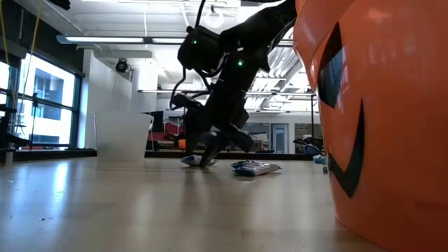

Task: Organize candy in baskets
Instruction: Put the white chocolate into the purple bucket

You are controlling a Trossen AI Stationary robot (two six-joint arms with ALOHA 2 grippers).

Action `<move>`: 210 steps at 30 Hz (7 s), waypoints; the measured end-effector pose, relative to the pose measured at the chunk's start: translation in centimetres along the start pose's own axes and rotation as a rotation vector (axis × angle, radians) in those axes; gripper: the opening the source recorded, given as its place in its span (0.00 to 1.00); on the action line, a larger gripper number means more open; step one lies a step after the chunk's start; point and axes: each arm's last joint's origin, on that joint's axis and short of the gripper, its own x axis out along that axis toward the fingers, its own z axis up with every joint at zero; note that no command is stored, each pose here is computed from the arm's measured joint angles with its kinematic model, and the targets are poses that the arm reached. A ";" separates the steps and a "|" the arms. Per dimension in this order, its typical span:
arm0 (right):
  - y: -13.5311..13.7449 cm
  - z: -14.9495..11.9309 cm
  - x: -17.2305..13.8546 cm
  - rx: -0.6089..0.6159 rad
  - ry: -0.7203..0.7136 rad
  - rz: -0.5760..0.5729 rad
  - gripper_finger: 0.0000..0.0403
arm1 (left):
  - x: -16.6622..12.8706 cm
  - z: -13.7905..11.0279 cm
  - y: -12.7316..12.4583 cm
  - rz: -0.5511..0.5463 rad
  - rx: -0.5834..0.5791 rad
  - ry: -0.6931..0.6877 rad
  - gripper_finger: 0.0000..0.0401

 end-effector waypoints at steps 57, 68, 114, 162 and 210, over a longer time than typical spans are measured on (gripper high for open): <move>-3.3 -11.3 -29.0 -0.741 0.294 -0.292 0.00 | -0.9 -1.0 1.3 -0.029 -0.227 -0.043 0.22; -10.6 -16.1 -33.9 -0.601 0.396 -0.400 0.00 | -0.6 -0.5 0.8 0.000 -0.290 -0.043 0.22; -21.3 -10.7 -30.9 -0.602 0.464 -0.658 0.40 | 1.6 1.5 -2.2 0.007 -0.253 0.077 0.22; -8.6 -7.3 -8.4 0.007 -0.046 -0.312 0.38 | -1.5 -1.9 1.9 -0.118 0.016 -0.043 0.22; -5.2 -4.3 -5.4 0.063 -0.073 -0.164 0.38 | -1.9 -2.3 2.4 -0.137 0.001 -0.059 0.22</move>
